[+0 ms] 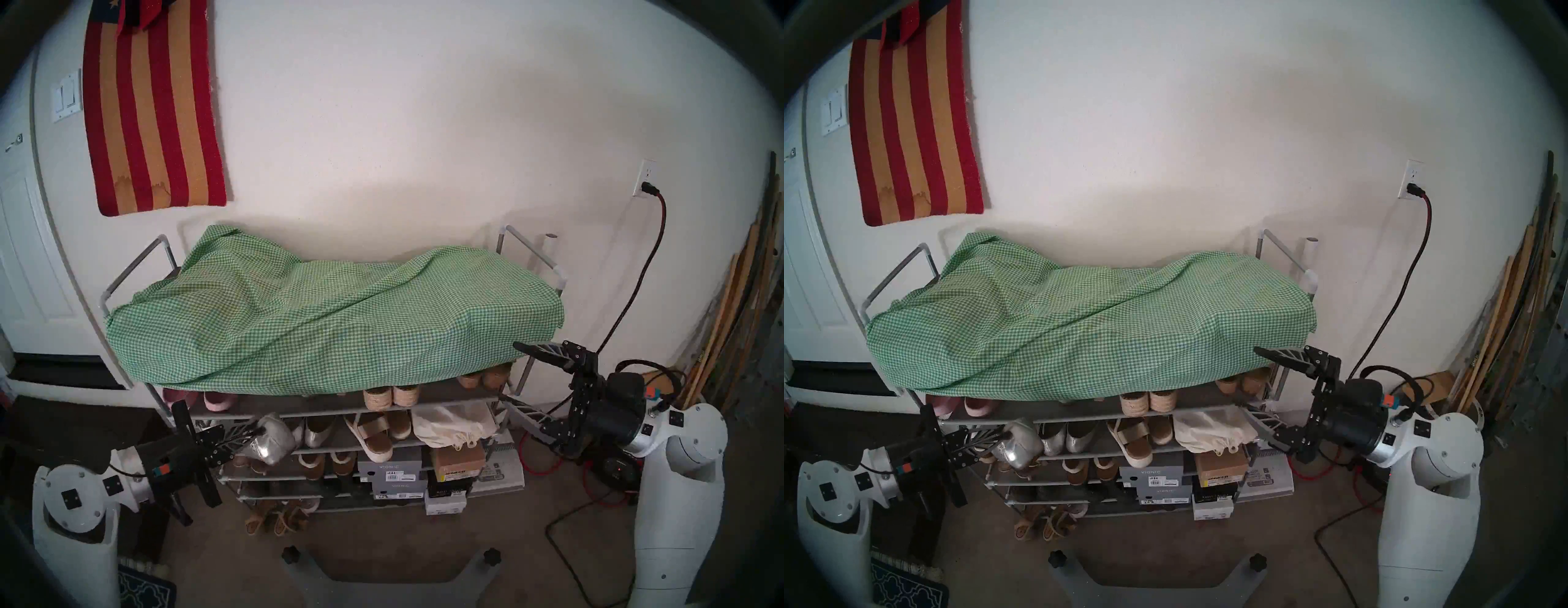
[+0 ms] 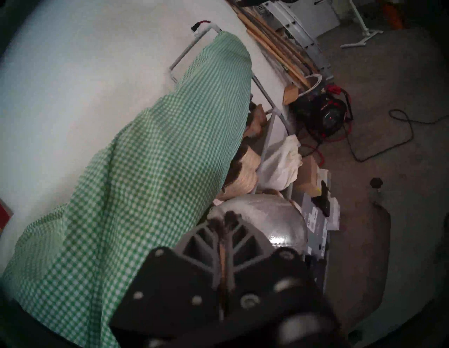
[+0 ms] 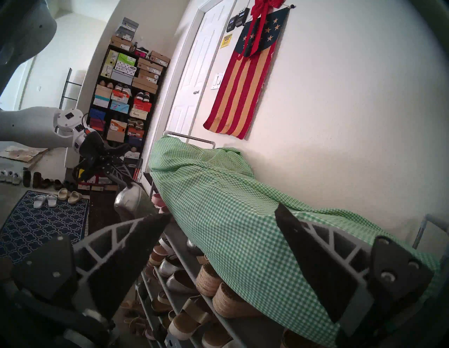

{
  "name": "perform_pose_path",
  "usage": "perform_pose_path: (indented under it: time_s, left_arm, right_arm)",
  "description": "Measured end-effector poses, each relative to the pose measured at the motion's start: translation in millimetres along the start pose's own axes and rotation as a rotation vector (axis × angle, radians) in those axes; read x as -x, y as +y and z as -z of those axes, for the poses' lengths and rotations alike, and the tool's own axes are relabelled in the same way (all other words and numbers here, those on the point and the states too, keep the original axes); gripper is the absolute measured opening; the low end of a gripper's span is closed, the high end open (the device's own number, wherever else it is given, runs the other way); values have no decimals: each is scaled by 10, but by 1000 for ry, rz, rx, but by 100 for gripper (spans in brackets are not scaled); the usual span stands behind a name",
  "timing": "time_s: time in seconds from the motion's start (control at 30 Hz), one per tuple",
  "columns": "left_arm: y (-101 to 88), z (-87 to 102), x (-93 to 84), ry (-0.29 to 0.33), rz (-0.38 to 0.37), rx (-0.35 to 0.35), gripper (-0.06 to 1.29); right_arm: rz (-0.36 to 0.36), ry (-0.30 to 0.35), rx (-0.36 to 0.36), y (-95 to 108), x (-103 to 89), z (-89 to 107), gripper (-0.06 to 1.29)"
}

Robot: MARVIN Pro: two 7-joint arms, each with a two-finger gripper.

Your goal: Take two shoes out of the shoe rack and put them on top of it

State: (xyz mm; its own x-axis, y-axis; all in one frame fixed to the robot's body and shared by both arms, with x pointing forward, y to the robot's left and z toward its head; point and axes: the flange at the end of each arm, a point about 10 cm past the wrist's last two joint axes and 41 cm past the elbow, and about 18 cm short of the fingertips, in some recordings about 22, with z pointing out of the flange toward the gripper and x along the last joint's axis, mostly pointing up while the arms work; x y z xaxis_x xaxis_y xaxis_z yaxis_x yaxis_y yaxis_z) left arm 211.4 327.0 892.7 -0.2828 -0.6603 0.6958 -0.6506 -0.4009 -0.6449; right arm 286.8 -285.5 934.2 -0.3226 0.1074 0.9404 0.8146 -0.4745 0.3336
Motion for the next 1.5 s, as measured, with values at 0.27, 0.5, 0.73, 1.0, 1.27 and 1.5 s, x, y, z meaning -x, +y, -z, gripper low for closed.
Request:
perform_pose_path:
  time_s: [0.27,0.5,0.73,1.0,1.27,1.5]
  left_arm:
    - [-42,391,-357,18,29,46,2]
    - [-133,639,-625,37,50,50,2]
    - [-346,887,-797,75,48,-2,1]
    - [-687,1141,-1027,127,1,-96,1]
    - [-1094,1395,-1330,180,-36,-246,1]
    - [-1379,1471,-1550,232,-28,-352,1]
  right_arm:
    - [0,0,0,0,0,0,124]
    - [0,0,0,0,0,0,124]
    - [0,0,0,0,0,0,124]
    - [0,0,0,0,0,0,124]
    - [0,0,0,0,0,0,124]
    - [0,0,0,0,0,-1,124]
